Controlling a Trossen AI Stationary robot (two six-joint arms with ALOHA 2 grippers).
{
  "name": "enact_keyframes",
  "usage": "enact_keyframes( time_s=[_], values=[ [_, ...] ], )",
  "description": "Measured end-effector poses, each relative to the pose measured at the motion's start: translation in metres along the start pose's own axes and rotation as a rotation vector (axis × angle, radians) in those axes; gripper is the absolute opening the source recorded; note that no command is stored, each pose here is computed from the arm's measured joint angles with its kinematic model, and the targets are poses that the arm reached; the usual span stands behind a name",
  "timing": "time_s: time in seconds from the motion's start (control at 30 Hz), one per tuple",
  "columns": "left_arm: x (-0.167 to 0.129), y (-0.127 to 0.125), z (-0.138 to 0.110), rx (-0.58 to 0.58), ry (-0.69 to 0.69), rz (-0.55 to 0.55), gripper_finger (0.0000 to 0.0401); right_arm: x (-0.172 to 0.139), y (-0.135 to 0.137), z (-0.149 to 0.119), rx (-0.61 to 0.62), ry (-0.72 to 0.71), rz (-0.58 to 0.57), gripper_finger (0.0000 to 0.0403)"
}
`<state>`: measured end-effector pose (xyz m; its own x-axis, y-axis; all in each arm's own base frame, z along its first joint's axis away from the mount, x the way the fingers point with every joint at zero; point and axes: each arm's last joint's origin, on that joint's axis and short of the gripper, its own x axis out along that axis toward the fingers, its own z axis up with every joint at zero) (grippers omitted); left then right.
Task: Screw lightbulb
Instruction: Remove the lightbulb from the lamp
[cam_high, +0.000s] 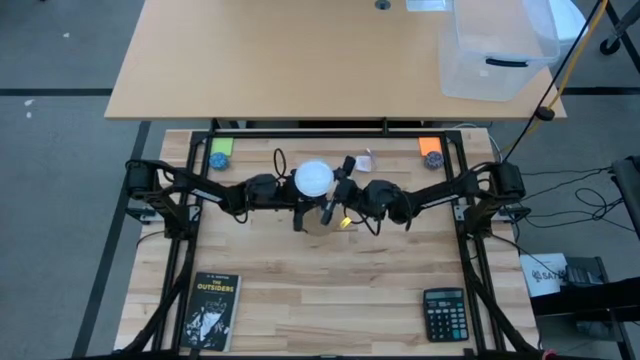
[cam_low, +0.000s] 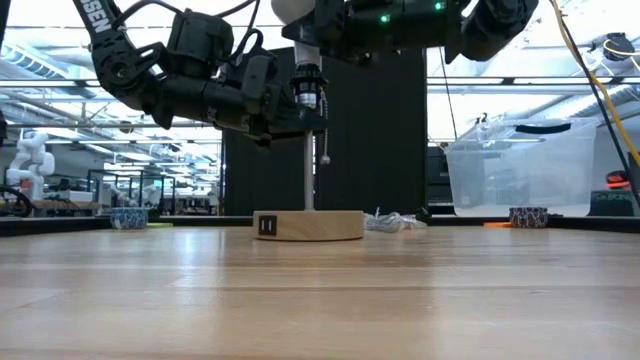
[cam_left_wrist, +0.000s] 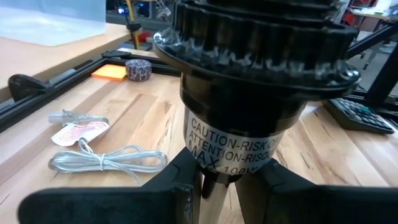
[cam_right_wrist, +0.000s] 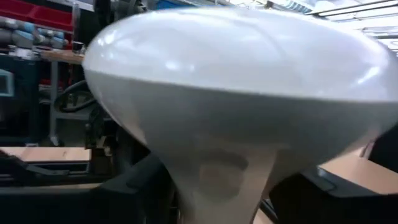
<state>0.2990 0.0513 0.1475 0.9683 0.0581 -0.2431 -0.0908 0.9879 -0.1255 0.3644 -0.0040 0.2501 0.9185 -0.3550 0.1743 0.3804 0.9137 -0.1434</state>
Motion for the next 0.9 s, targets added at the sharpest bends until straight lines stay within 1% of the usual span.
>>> enact_keyframes(
  time_s=[0.3, 0.43, 0.53, 0.63, 0.77, 0.9],
  values=[
    [0.0, -0.002, 0.0, 0.012, 0.012, -0.099, 0.0071, 0.007, -0.016, -0.006, 0.091, -0.001, 0.188, 0.0202],
    [0.0, -0.003, 0.0, 0.027, 0.012, -0.123, 0.0071, 0.009, -0.021, -0.007, 0.12, -0.005, 0.293, 0.0202],
    [0.0, -0.004, 0.0, 0.027, 0.015, -0.143, 0.0071, 0.01, -0.027, -0.008, 0.146, 0.002, 0.345, 0.0198],
    [0.0, -0.004, 0.0, 0.03, 0.018, -0.169, 0.0071, 0.011, -0.034, -0.009, 0.163, 0.025, 0.379, 0.0187],
    [0.0, -0.005, -0.001, 0.033, 0.021, -0.189, 0.0071, 0.013, -0.043, -0.01, 0.181, 0.025, 0.454, 0.0165],
    [-0.001, -0.006, -0.001, 0.032, 0.025, -0.224, 0.0071, 0.014, -0.05, -0.012, 0.199, 0.027, 0.488, 0.0152]
  ],
)
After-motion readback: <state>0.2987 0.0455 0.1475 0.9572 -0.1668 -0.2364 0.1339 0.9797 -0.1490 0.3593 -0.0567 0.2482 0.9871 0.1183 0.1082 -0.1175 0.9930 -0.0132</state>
